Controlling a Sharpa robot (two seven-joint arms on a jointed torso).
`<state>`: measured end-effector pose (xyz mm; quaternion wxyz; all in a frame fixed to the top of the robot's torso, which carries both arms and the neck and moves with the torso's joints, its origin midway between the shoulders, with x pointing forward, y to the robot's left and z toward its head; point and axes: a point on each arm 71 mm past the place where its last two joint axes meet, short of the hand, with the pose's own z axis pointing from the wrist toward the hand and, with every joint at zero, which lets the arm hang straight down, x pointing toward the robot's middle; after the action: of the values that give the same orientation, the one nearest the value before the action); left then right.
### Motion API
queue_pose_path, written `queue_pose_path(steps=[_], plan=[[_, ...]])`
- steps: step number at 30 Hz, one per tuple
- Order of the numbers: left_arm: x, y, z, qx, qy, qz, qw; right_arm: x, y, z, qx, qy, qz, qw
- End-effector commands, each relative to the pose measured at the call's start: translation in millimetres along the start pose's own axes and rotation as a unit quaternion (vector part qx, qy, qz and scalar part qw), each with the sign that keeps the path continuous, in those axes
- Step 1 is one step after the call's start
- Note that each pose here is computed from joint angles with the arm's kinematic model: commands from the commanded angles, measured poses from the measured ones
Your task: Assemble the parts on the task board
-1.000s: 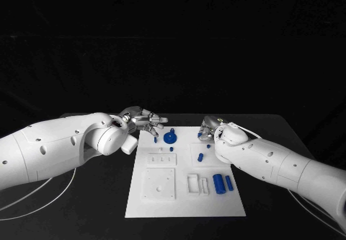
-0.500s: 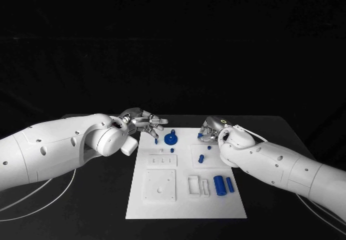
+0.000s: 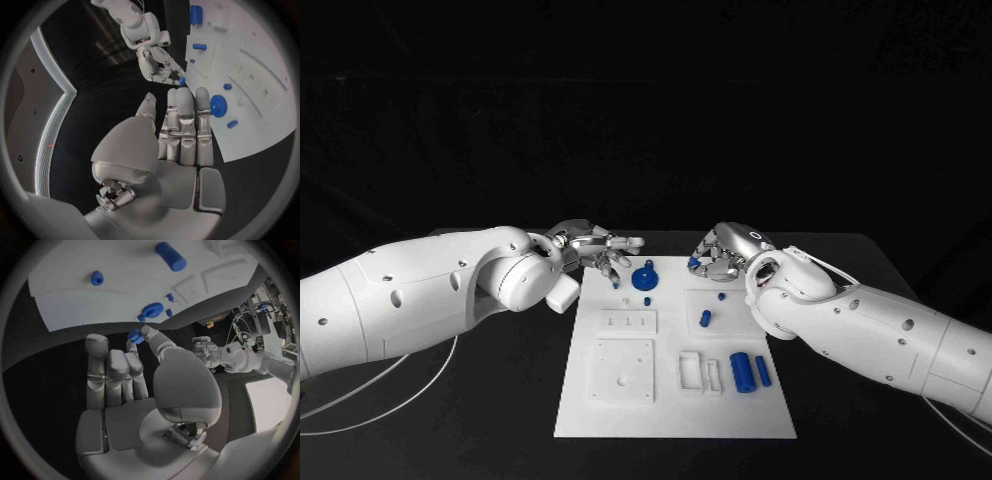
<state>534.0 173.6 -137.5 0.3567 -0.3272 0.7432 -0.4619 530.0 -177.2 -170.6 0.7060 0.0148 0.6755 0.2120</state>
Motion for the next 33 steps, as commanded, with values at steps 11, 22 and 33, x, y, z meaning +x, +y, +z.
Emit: queue_pose_path(steps=[11,22,33], plan=[[14.5,-1.1,4.9,-0.025,0.051,0.036,0.998,-9.2,44.4,-25.7,-0.081,0.001,0.034,0.996],[22.8,1.2,7.9,-0.044,0.071,0.087,0.993,-8.7,66.7,-40.8,-0.115,0.009,0.052,0.992],[30.4,2.7,7.7,-0.050,0.092,0.117,0.988,-6.6,74.4,-45.0,-0.123,0.015,0.056,0.991]])
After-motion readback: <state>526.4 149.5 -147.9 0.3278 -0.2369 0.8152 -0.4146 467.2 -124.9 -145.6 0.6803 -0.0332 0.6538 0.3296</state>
